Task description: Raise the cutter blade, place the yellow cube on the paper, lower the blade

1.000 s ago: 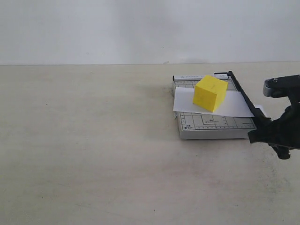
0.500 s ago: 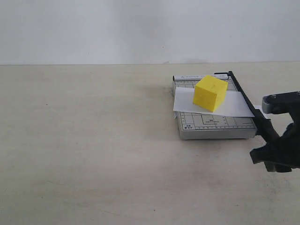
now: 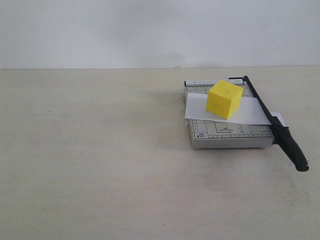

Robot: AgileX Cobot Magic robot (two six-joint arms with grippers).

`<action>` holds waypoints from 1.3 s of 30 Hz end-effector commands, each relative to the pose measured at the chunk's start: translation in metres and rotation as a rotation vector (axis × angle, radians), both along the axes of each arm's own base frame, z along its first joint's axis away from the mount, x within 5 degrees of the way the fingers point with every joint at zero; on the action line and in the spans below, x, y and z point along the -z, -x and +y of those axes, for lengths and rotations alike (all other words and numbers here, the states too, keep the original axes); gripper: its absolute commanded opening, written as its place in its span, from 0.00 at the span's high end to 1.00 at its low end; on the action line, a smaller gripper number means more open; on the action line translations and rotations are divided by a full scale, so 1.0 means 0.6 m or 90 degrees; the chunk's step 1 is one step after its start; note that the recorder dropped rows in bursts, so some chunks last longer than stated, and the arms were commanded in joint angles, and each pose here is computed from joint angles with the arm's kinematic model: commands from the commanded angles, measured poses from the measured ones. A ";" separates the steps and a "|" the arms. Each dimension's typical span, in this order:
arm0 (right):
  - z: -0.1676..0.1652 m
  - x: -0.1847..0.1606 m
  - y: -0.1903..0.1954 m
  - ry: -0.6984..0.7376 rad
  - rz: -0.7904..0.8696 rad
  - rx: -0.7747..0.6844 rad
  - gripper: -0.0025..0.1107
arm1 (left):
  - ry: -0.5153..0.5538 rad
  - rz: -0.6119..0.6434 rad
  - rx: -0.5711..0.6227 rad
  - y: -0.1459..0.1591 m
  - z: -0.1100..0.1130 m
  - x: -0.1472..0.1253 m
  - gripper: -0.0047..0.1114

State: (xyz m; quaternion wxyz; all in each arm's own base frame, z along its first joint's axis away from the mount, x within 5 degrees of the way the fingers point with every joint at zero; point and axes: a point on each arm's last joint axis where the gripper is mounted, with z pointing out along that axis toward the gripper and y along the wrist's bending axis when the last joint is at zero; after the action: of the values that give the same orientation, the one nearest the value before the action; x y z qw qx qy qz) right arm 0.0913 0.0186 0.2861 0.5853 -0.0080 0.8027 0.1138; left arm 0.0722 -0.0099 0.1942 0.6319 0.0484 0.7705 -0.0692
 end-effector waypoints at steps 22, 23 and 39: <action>-0.029 0.190 0.080 -0.168 0.158 0.156 0.98 | 0.010 -0.013 0.010 0.002 -0.002 -0.001 0.92; -0.030 0.180 0.076 -0.173 0.118 0.161 0.98 | 0.010 -0.013 0.007 0.002 -0.001 -0.001 0.92; -0.055 0.182 0.068 0.214 0.015 0.174 0.98 | 0.011 -0.016 0.009 0.003 -0.002 -0.002 0.92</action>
State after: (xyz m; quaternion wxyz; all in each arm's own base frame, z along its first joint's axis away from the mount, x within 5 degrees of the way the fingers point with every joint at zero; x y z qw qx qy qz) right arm 0.0505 -0.0144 0.1850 0.5894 0.0236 0.8025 -0.0897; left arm 0.0709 -0.0109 0.1956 0.6403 0.0534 0.7625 -0.0759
